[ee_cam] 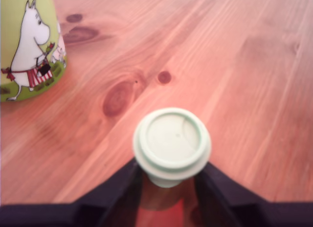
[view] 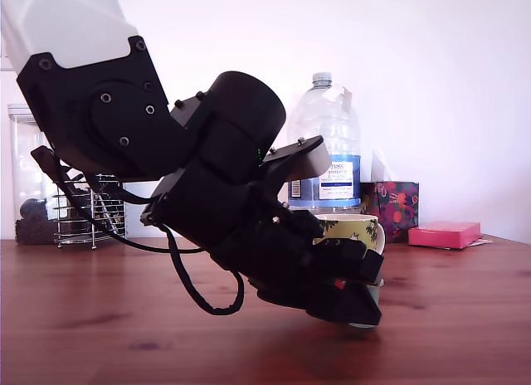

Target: Pick up the coffee capsules from the table one by one and drop them inside the nearest coffee cup

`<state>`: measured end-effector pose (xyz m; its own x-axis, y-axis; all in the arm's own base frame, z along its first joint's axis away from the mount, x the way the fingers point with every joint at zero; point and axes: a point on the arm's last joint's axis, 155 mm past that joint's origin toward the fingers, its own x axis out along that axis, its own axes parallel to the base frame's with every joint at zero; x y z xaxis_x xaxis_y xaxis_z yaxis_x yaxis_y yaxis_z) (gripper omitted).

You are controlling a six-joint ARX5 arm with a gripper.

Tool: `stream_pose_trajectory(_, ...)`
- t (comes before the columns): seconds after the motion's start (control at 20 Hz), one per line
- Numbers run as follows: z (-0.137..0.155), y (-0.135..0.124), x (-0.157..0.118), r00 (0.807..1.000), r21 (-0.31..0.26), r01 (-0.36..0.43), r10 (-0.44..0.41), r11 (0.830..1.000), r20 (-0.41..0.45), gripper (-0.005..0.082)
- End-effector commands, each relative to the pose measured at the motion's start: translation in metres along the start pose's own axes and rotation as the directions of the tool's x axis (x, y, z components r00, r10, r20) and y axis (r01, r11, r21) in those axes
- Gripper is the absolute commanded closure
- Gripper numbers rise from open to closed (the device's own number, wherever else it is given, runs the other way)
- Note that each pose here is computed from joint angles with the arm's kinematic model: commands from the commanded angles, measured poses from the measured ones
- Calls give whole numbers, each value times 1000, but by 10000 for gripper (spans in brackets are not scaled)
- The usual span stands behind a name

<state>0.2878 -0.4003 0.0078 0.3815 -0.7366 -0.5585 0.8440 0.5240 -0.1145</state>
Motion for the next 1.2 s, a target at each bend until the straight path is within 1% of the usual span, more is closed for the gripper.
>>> stream_pose_trajectory(0.0, -14, 0, 6, 999, -6, 2, -3, 1000, -32, 690)
stream_pose_trajectory(0.15, -12, 0, 6, 1000, -5, 3, -3, 1000, -25, 701)
stream_pose_trajectory(0.25, -1, -2, 6, 1000, 3, 10, -10, 1000, 14, 701)
stream_pose_trajectory(0.4, 30, -7, 2, 996, 21, 31, -32, 999, 84, 701)
stream_pose_trajectory(0.6, 82, -4, -7, 982, 58, 16, -27, 998, 187, 700)
stream_pose_trajectory(0.7, 103, 7, -10, 976, 56, -3, -9, 998, 218, 701)
stream_pose_trajectory(0.95, 138, 47, -16, 973, 14, -63, 58, 998, 221, 700)
stream_pose_trajectory(1.05, 144, 60, -19, 976, -2, -80, 79, 997, 204, 700)
stream_pose_trajectory(1.15, 148, 65, -19, 979, -11, -87, 87, 996, 186, 700)
